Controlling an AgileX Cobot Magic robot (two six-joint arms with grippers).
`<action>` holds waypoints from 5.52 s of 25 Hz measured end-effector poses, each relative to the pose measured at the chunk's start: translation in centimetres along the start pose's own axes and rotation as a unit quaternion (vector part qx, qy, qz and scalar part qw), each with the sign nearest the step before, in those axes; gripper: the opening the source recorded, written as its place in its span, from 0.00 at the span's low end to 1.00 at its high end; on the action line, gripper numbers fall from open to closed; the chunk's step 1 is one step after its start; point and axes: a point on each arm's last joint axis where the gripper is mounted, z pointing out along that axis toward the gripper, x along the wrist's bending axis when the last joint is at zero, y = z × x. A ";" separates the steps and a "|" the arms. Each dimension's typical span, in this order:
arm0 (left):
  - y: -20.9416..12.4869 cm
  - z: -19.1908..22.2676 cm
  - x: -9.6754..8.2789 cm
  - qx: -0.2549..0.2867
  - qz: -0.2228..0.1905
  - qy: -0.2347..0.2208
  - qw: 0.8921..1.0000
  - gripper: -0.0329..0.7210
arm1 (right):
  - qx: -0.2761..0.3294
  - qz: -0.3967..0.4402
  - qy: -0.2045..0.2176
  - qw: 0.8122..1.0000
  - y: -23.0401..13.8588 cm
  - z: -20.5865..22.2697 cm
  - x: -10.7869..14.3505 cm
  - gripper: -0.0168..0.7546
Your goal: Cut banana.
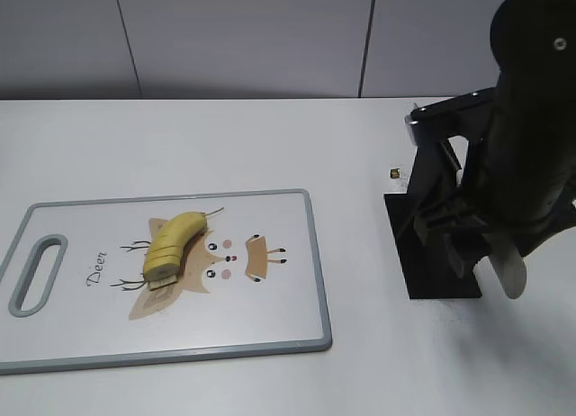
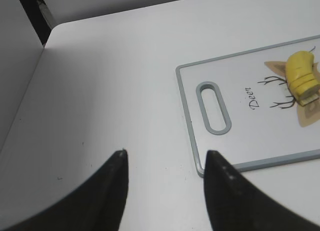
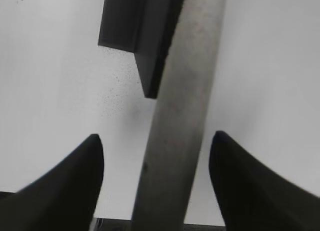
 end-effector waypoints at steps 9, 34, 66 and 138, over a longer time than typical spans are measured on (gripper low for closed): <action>0.0 0.0 0.0 0.000 0.000 0.000 1.000 0.68 | 0.008 0.040 -0.006 0.999 0.2 0.6 0.1 0.25; 0.0 0.0 0.0 0.000 0.000 0.000 1.000 0.68 | -0.135 0.111 0.063 0.983 -2.7 -7.8 -1.8 0.23; 14.8 9.0 -0.9 0.033 0.200 -0.215 0.955 0.68 | -0.216 -0.474 0.066 0.851 4.6 -9.7 2.6 0.23; 8.2 31.0 -6.2 0.235 0.343 -0.347 0.841 0.04 | -0.176 -0.564 0.136 0.795 12.1 5.0 8.7 0.28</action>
